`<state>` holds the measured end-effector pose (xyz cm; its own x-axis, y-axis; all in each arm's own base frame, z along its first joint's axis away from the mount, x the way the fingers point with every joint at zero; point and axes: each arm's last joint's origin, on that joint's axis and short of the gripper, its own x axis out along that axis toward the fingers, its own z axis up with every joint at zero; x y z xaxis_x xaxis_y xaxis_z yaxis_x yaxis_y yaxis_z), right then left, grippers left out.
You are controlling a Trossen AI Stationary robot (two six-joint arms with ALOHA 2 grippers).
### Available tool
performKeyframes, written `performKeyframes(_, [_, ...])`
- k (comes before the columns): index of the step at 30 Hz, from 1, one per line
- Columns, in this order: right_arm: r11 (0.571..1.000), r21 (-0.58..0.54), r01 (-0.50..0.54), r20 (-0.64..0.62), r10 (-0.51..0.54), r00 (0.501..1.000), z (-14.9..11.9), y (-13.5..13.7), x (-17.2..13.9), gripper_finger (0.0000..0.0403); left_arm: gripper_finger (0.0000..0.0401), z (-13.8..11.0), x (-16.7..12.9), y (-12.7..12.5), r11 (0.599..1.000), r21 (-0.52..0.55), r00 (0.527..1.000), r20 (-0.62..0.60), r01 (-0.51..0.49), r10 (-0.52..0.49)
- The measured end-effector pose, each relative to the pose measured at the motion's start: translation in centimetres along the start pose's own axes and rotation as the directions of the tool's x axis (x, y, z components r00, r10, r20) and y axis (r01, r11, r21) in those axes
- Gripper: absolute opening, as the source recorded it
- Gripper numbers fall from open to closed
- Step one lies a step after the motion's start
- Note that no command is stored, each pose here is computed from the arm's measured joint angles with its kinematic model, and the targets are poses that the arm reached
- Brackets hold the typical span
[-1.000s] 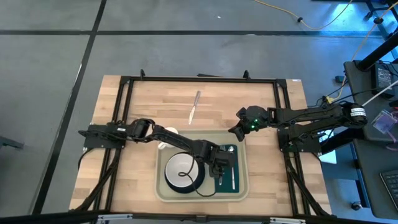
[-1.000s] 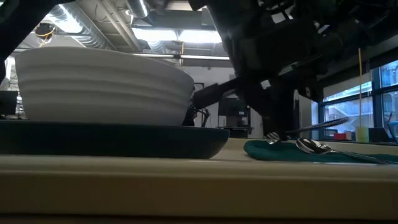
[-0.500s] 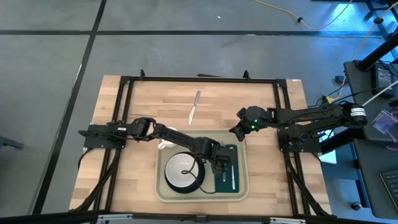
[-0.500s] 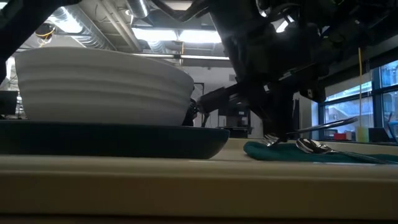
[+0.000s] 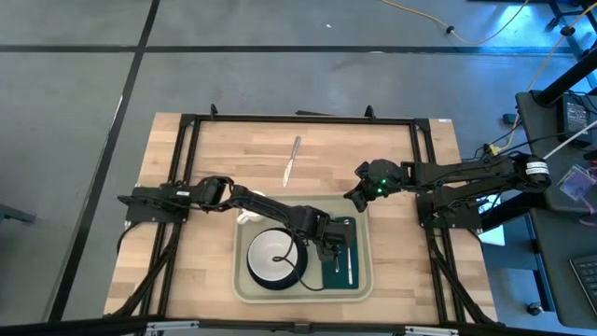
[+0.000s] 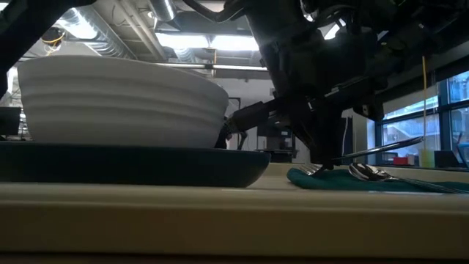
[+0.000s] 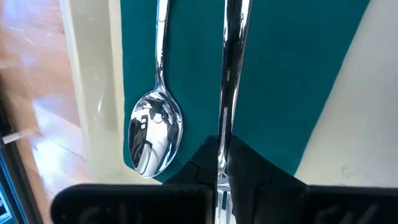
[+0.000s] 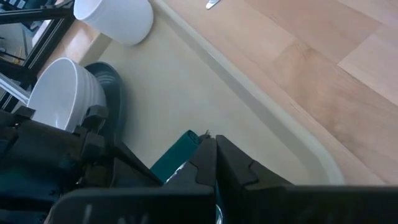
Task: Set up tray
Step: Put the silver fork on the green napkin to the left of the silver spoon
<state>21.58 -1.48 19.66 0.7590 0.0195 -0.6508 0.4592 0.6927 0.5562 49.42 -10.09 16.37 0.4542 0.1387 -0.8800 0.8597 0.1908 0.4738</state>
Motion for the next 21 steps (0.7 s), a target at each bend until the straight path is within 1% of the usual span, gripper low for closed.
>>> performKeyframes(15, [1.0,0.001,0.0,0.0,0.0,1.0,0.0,0.0,0.0,0.0003,0.0013,0.24,-0.07,-0.24,1.0,-0.009,1.0,0.001,0.014,-0.014])
performKeyframes(21, [1.0,0.0,0.0,0.0,0.0,1.0,0.0,0.01,0.0,0.0003,0.0018,0.32,-0.08,-0.27,1.0,-0.008,1.0,0.022,0.022,-0.022])
